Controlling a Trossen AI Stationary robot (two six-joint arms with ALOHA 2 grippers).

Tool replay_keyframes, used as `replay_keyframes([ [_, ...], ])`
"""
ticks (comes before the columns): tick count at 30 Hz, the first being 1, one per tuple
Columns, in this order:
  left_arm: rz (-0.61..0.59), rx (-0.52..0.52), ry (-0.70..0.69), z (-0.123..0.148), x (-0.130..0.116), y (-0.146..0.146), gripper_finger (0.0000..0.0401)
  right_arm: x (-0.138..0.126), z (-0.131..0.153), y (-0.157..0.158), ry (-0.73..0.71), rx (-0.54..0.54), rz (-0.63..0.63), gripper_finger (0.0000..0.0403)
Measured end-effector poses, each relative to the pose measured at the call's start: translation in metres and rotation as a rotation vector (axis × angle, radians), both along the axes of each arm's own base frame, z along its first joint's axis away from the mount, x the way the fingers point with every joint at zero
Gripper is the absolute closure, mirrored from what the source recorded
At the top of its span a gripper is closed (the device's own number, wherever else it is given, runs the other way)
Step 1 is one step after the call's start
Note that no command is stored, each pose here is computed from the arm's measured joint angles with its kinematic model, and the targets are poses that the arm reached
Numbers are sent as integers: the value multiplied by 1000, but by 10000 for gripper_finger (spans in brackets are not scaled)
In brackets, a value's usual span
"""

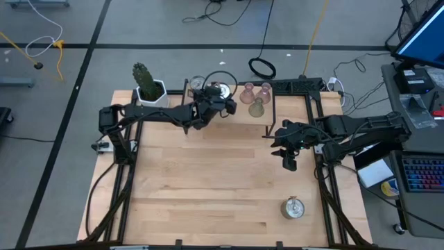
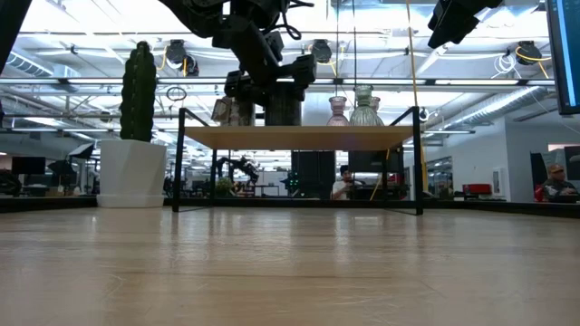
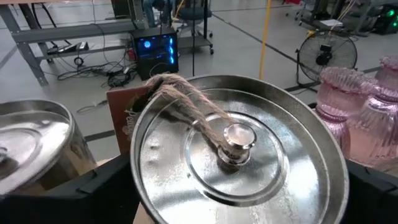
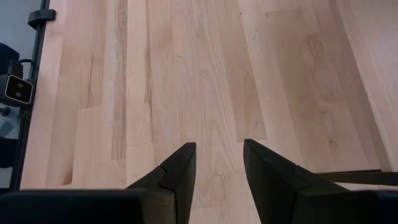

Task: Pick & Place candle stick holders
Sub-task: Put the left silver scented candle on the shelf

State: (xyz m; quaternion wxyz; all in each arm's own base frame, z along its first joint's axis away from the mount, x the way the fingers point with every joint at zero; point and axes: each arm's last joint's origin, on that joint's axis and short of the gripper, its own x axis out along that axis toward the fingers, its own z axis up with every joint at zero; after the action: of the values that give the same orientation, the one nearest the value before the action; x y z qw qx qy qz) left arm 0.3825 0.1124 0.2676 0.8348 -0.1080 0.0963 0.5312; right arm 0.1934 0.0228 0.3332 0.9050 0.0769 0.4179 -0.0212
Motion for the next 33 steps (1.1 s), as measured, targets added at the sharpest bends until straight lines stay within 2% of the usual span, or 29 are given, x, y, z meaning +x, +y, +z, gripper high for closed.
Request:
replay_keyframes([
  [2, 5, 1, -1, 0, 0, 1, 9, 0, 0, 0, 0, 0, 0, 277],
  [10, -1, 2, 5, 0, -1, 2, 32, 0, 0, 0, 0, 3, 3, 277],
  [18, -16, 55, -61, 10, 3, 2, 6, 0, 0, 0, 0, 3, 3, 277],
  [27, -36, 125, -63, 20, 5, -1, 40, 0, 0, 0, 4, 1, 5, 277],
  [33, -64, 196, -80, 37, 4, -16, 64, 0, 0, 0, 5, -2, 9, 277],
])
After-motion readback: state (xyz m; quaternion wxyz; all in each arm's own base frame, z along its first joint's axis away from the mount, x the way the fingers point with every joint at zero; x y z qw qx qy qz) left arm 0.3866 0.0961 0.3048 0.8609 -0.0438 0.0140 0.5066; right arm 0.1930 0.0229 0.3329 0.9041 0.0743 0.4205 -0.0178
